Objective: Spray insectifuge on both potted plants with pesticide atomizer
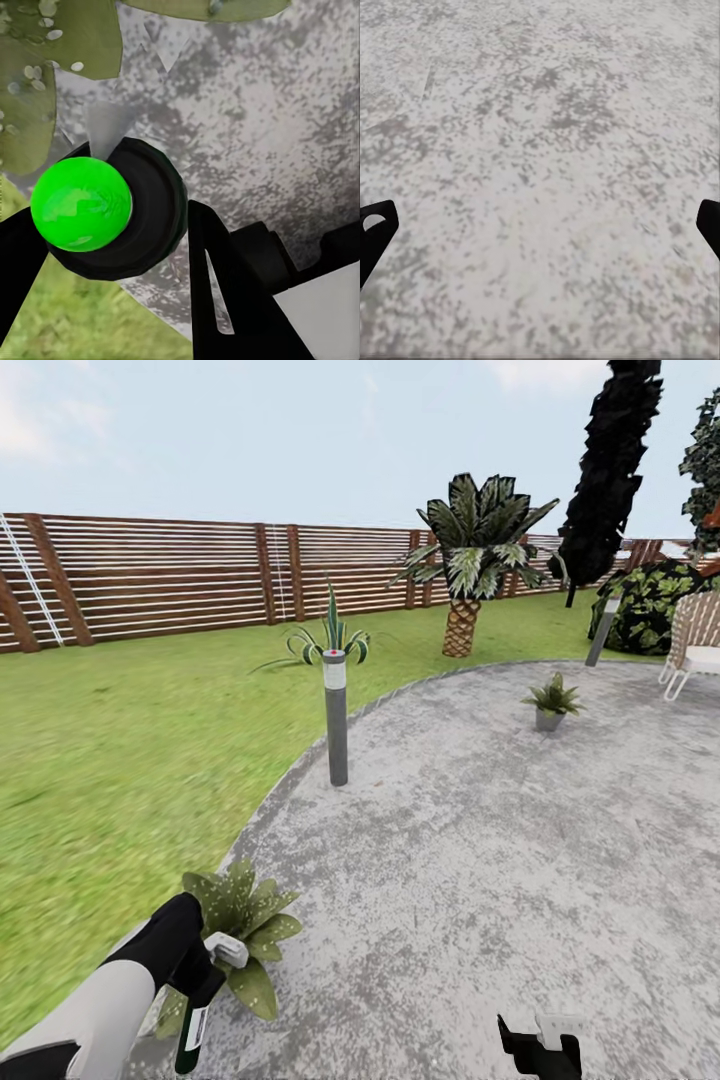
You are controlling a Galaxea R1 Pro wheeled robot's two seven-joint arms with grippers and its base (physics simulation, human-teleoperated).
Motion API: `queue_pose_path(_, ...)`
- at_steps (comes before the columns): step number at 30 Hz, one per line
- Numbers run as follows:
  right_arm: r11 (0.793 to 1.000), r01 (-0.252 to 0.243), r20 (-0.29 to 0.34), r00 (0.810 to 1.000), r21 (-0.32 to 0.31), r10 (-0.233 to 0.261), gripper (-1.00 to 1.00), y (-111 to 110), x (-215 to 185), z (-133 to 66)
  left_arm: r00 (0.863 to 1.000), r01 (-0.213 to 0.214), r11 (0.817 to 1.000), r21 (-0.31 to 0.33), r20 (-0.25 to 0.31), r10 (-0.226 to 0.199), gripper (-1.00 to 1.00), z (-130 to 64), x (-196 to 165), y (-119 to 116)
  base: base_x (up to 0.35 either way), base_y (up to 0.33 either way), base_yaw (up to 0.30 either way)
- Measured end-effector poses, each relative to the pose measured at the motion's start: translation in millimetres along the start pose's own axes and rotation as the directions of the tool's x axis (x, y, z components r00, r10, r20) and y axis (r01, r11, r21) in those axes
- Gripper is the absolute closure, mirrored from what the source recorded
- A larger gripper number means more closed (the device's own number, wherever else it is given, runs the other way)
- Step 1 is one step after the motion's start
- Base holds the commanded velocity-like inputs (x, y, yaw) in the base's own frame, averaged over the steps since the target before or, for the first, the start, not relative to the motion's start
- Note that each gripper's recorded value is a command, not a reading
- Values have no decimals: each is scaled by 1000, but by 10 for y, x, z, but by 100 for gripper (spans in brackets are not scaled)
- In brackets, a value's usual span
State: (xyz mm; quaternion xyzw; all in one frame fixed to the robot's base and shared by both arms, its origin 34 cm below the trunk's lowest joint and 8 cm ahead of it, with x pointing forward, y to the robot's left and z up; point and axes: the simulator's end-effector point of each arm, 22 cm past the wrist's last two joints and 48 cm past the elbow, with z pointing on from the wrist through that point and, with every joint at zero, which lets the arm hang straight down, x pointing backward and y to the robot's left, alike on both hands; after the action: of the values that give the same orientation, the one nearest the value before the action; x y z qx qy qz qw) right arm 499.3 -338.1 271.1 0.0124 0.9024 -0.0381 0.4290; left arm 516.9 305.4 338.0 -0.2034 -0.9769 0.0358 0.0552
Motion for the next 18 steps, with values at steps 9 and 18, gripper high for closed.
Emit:
queue_pose_path(9,1000,0,-3,1000,0,0,-100,0,13,1,1000,19,1000,0,-12,-19,100,-1,21,9,0,0,0)
queue_pose_path(18,1000,0,-3,1000,0,0,-100,1,13,1,999,25,999,-38,47,-23,100,-228,-208,170,0,0,0)
